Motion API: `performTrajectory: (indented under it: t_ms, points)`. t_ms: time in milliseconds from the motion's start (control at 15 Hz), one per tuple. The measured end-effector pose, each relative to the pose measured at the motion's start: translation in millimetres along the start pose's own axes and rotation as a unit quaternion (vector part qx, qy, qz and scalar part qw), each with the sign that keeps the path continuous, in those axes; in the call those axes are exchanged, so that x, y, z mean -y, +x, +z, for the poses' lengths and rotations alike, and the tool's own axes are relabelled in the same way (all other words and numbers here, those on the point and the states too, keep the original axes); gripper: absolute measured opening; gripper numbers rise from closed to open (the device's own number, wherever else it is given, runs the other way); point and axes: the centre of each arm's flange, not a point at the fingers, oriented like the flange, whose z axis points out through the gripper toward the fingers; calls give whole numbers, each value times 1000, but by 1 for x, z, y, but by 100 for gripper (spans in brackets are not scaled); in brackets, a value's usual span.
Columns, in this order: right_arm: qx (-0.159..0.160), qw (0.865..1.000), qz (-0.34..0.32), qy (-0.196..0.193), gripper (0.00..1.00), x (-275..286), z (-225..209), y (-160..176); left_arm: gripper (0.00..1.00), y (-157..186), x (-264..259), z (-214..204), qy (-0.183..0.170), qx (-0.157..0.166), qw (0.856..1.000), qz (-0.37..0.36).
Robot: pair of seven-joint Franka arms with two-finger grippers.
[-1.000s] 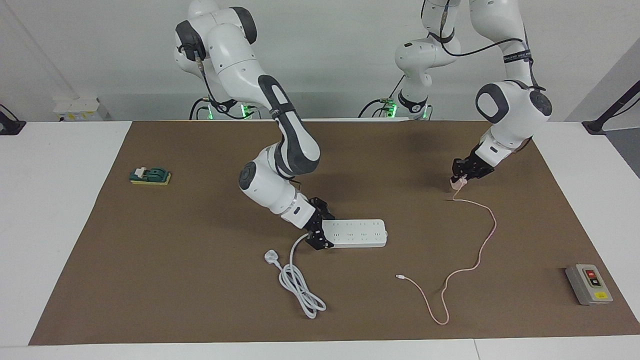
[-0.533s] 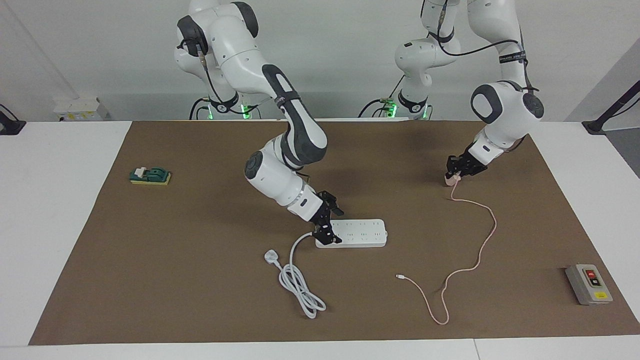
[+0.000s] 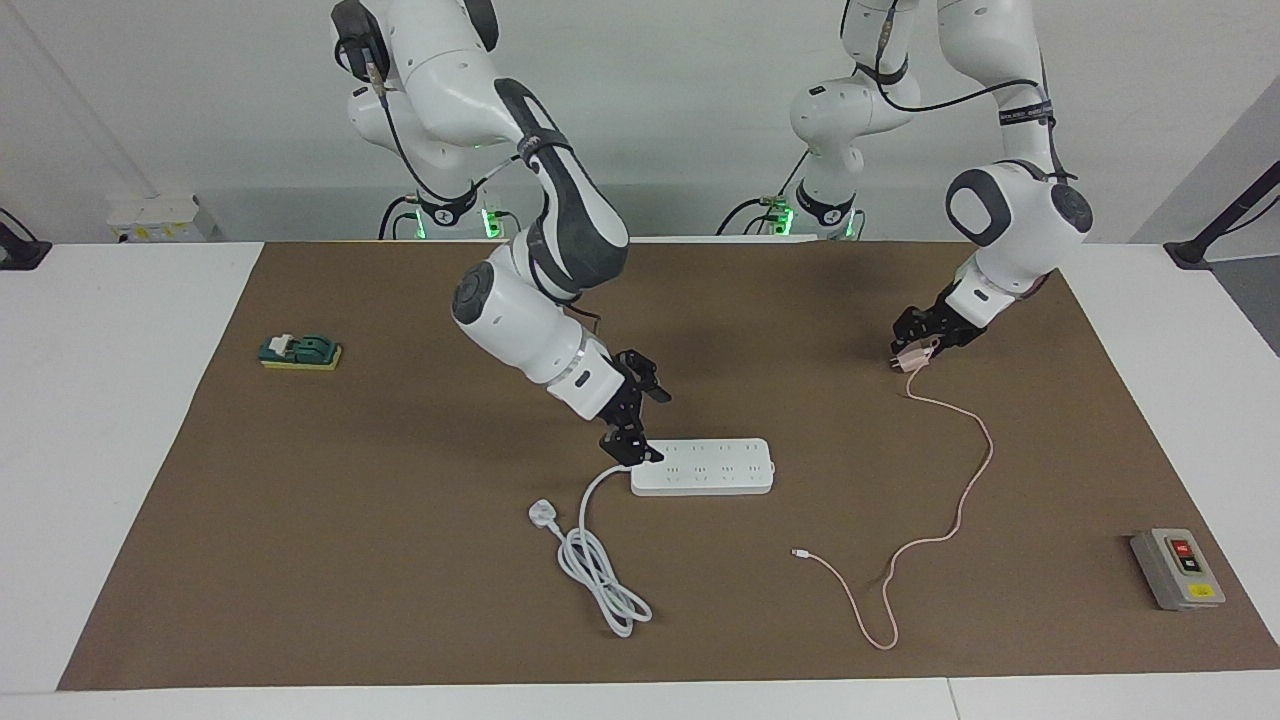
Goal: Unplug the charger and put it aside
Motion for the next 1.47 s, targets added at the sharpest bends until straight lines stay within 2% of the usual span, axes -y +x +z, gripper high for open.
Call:
performTrajectory:
  t_ms: [67, 333, 667, 800, 1000, 1200, 1333, 1467]
  points:
    - [8, 1000, 12, 6, 100, 0, -15, -1, 100, -2, 13, -4, 3, -3, 1000, -4]
    - [40, 996, 78, 17, 100, -1, -78, -12, 100, 5, 40, -35, 7, -11, 1000, -7]
    - [95, 981, 170, 2, 100, 11, -147, -15, 100, 31, 36, -108, -3, -16, 1000, -9]
    - [104, 975, 199, -4, 100, 16, -166, -16, 100, 38, 32, -141, 14, -21, 999, -34]
    - [123, 964, 232, -32, 100, 11, -203, -33, 100, 49, 17, -187, 27, -30, 997, -73]
    - [137, 958, 247, -56, 100, 7, -243, -55, 100, 55, 0, -224, 34, -42, 996, -75]
    - [157, 953, 245, -80, 100, 6, -265, -65, 100, 56, -8, -242, 65, -38, 994, -82]
    - [161, 948, 256, -95, 100, 4, -281, -77, 100, 60, -22, -257, 95, -40, 990, -97]
